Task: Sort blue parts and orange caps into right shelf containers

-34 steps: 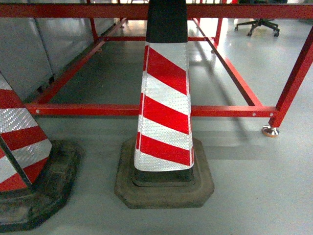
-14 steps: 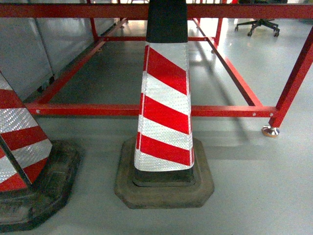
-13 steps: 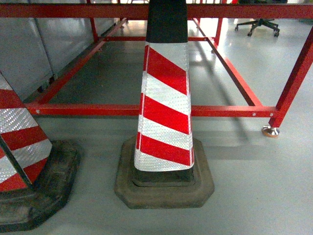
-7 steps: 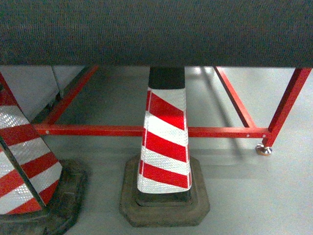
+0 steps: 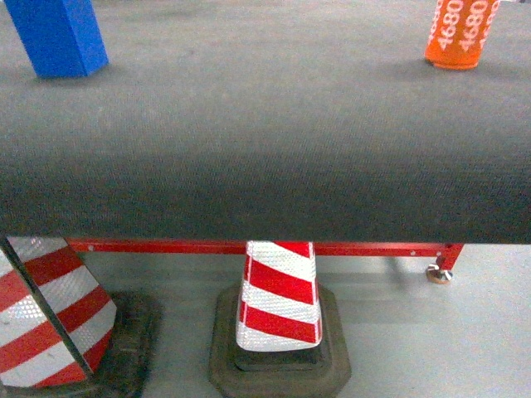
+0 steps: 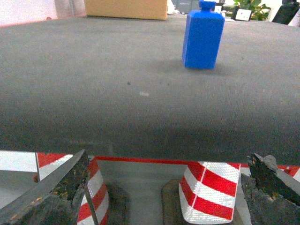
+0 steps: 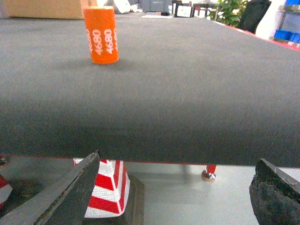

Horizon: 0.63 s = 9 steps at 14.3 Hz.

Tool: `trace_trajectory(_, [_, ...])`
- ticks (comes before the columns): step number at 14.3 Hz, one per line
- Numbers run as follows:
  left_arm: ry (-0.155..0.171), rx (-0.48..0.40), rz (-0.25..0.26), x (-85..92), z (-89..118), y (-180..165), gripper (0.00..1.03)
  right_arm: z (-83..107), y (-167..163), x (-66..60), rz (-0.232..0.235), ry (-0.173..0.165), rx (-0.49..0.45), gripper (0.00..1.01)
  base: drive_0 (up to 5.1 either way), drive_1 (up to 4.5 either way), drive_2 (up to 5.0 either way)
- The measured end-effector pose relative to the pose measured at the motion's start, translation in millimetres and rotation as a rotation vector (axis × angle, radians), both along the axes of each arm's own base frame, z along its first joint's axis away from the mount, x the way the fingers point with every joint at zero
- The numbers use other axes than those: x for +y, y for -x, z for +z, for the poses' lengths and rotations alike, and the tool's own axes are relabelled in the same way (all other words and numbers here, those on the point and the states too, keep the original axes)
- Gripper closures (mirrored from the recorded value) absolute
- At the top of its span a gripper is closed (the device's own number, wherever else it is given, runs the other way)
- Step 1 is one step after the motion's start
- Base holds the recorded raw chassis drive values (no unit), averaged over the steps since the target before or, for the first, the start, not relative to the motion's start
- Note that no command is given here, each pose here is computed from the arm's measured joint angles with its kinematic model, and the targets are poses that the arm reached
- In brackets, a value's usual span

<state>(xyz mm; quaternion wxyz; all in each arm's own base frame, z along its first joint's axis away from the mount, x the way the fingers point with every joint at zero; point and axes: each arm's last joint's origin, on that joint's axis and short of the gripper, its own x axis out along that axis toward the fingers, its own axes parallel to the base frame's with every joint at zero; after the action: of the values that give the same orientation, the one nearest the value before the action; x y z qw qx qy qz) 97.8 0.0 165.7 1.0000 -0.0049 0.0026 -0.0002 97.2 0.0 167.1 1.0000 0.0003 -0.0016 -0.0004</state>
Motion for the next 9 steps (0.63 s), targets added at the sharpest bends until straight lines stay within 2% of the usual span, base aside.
trace_trajectory(9, [-0.003, 0.000, 0.001, 0.0, 0.0, 0.0, 0.05, -0.1, 0.0, 0.0, 0.001, 0.001, 0.001, 0.03, 0.0, 0.00, 0.0])
